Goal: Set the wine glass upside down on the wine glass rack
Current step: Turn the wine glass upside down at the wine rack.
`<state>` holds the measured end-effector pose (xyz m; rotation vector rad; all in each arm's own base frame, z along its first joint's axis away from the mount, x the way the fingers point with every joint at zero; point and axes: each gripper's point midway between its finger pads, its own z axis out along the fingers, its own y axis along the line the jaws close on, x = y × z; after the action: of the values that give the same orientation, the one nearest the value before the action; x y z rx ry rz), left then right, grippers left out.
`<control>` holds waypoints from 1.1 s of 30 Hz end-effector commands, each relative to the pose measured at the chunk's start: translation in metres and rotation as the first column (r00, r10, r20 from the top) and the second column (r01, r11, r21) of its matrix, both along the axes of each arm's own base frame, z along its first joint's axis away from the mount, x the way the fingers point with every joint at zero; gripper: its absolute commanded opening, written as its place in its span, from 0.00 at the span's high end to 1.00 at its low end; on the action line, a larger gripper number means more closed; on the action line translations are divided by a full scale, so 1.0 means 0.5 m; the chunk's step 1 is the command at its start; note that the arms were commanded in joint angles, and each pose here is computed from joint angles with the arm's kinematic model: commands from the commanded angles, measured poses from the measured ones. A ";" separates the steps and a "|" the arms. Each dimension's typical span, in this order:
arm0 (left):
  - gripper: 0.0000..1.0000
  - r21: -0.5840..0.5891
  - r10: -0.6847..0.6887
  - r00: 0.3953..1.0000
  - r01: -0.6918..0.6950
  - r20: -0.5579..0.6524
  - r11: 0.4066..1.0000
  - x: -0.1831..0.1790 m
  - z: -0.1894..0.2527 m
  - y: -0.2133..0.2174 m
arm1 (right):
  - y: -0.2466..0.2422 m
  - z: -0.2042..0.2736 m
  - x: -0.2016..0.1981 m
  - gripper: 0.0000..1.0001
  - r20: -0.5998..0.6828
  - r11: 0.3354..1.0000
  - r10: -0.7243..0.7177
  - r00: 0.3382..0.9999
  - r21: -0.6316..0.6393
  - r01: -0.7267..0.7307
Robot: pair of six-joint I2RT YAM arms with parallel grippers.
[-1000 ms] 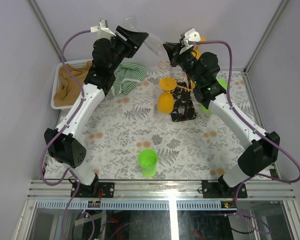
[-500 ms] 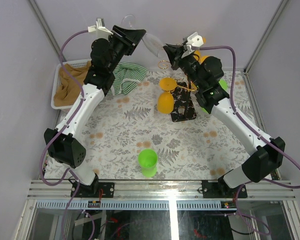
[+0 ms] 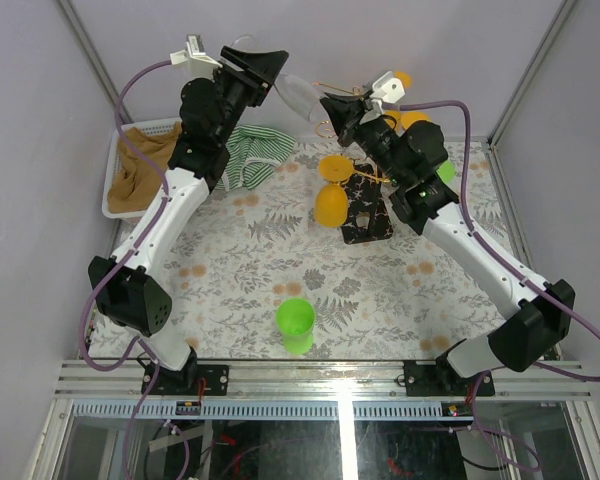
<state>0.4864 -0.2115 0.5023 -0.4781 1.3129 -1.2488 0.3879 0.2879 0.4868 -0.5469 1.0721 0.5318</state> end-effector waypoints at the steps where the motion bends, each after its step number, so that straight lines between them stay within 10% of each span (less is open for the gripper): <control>1: 0.54 -0.030 0.040 0.995 -0.037 0.095 0.999 -0.008 0.048 0.022 | -0.011 0.091 -0.051 1.00 0.133 0.997 0.016 0.991 0.071 -0.026; 24: 0.50 -0.032 0.004 0.997 -0.002 0.076 0.999 -0.003 0.037 0.008 | -0.012 0.072 -0.004 1.00 0.131 0.981 -0.179 0.975 0.092 0.168; 33: 0.69 -0.032 -0.015 0.997 0.018 0.075 0.999 -0.002 0.035 0.000 | -0.010 0.065 0.001 1.00 0.133 0.975 -0.215 0.967 0.080 0.206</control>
<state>0.4864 -0.2121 0.5067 -0.4922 1.2881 -1.2835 0.3977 0.2912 0.4853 -0.4747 1.0663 0.3602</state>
